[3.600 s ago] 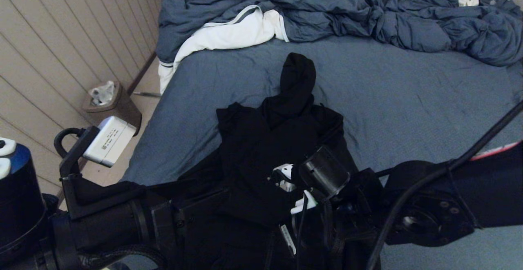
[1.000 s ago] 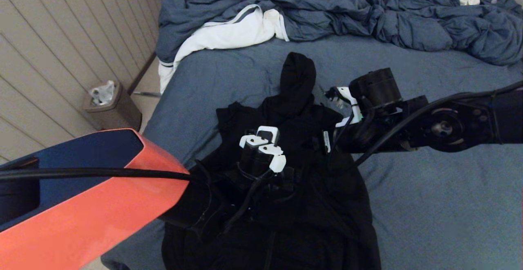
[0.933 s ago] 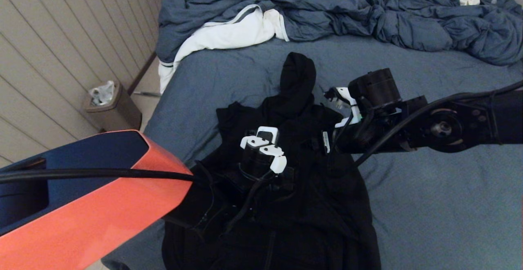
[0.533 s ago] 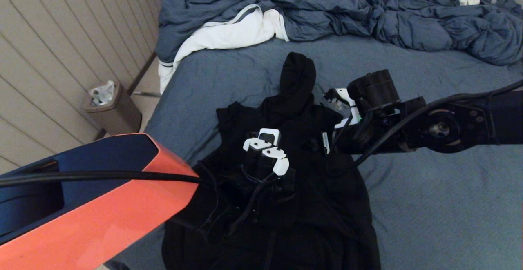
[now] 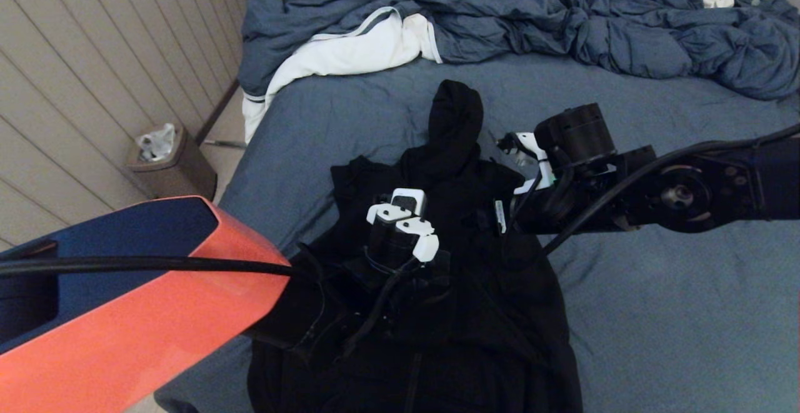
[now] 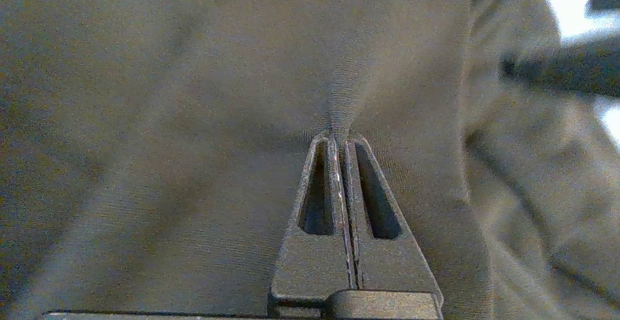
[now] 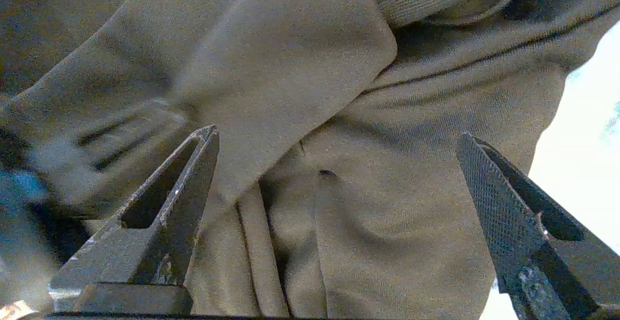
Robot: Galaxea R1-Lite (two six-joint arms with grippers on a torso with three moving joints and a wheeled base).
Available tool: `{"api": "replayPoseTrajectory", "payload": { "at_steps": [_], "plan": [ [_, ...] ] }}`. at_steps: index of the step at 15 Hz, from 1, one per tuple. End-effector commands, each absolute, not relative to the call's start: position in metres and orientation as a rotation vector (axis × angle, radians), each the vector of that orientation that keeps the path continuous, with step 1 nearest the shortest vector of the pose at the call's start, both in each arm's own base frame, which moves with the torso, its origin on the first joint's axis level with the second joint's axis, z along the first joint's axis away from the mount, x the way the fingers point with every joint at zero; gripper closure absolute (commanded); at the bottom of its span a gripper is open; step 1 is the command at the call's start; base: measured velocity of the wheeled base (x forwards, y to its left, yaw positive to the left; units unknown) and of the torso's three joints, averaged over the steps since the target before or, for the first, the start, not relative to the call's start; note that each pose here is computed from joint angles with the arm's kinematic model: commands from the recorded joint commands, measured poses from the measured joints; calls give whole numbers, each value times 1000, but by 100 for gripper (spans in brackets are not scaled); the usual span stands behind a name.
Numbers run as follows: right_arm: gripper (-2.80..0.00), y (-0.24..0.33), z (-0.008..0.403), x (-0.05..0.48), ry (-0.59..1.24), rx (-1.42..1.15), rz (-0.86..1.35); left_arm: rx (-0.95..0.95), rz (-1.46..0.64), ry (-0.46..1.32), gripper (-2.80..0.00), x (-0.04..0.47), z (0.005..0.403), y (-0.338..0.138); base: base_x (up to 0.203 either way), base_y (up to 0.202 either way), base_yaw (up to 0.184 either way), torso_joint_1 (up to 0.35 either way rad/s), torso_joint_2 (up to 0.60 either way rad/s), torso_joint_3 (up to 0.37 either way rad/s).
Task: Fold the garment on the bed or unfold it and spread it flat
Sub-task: Unfold the black sweatshirt
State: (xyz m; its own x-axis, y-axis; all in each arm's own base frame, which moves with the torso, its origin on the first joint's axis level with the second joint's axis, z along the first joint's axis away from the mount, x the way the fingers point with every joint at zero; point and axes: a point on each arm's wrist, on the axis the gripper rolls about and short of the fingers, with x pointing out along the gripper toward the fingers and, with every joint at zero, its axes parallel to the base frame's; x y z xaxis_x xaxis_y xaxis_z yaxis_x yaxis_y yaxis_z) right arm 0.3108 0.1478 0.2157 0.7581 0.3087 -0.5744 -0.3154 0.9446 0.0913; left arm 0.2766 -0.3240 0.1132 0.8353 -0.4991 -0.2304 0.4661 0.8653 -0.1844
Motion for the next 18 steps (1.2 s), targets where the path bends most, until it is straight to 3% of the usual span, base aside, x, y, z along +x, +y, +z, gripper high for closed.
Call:
{"api": "replayPoseTrajectory", "payload": {
  "at_steps": [1,4,6,12,18],
  "plan": [
    [-280,148,217,310,622,-10,341,-162,-494,221,0,273,142,-309,0,0,0,0,0,0],
    [-280,148,221,306,612,-10,350,-206,-431,154,0,267,182,-270,0,0,0,0,0,0],
    [-280,149,221,303,611,-11,354,-199,-395,174,0,255,182,-242,0,0,0,0,0,0],
    [-280,185,202,280,665,-83,435,-168,-373,244,0,203,131,-186,0,0,0,0,0,0],
    [-280,227,173,285,610,-115,465,-160,-374,284,0,169,99,-166,0,0,0,0,0,0]
  ]
}}
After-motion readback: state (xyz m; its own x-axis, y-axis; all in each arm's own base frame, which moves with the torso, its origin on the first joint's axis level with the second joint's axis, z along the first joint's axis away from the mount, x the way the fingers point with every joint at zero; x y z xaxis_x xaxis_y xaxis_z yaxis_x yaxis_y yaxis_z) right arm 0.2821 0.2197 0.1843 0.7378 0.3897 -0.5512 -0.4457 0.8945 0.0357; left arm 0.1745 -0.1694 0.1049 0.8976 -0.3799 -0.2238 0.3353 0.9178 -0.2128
